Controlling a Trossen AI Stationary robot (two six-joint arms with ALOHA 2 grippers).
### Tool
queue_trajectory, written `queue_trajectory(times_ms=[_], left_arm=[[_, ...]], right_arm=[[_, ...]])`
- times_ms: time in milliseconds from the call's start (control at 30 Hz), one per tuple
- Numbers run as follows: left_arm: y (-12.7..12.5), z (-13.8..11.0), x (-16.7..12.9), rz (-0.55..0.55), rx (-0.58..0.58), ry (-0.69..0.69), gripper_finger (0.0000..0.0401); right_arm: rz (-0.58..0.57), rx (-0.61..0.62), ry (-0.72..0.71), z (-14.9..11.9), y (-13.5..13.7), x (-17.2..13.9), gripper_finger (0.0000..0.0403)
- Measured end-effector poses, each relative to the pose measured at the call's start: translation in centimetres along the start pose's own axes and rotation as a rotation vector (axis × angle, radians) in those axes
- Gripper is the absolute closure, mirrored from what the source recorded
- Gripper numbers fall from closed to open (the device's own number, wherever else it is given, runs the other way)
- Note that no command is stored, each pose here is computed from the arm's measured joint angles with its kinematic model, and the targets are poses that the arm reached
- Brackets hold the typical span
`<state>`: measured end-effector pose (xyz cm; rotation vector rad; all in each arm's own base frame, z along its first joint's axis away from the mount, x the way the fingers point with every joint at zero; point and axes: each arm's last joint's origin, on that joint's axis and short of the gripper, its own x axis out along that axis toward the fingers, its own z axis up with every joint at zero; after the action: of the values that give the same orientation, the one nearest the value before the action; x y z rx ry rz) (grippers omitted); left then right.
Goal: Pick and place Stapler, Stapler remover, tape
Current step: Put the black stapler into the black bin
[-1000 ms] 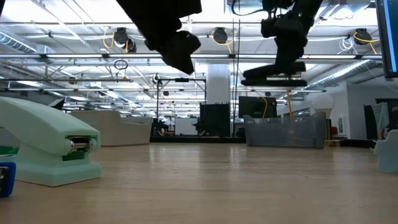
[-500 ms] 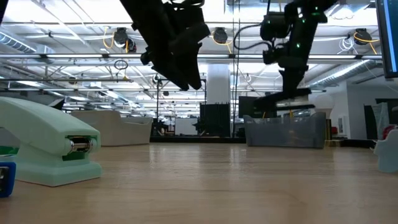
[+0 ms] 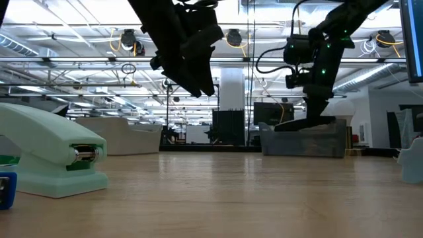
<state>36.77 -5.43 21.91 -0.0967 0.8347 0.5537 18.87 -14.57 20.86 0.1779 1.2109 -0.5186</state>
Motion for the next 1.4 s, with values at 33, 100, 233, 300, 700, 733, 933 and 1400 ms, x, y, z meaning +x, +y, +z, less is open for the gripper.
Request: queue_trajectory(times_ms=[33,100,233,300,700,733,933,1400], left_arm=[[0.0,0.0,0.0,0.0,0.0,0.0,0.0178],[0.0,0.0,0.0,-0.002,0.0,0.0,0.0178],[0.0,0.0,0.0,-0.002,0.005,0.0,0.0178],[0.0,0.0,0.0,-0.007,0.006,0.003,0.0178],[-0.2,-0.1,0.0,-0.052,0.003,0.027,0.0178],[-0.2,-0.1,0.0,-0.053,0.003,0.028,0.0178],[-0.2,-0.1,0.0,-0.053,0.003,0.028,0.0178],[-0.3,-0.1,0.0,-0.056,0.006,0.028,0.0178]], right_arm=[[-0.002,-0.002,-0.005,-0.1,-0.1,0.1,0.0272],[-0.006,-0.003,-0.015,-0.1,-0.2,0.3,0.0272],[-0.008,-0.015,-0.018,-0.3,-0.2,0.6,0.0272],[-0.009,-0.016,-0.025,-0.4,-0.2,0.8,0.0272],[-0.045,-0.022,-0.022,-1.4,0.0,2.1,0.0272],[-0.047,-0.022,-0.029,-1.3,0.0,2.1,0.0272],[-0.055,-0.021,-0.039,-1.2,0.0,2.1,0.0272],[-0.101,-0.038,-0.041,-1.1,-0.3,2.2,0.0259]])
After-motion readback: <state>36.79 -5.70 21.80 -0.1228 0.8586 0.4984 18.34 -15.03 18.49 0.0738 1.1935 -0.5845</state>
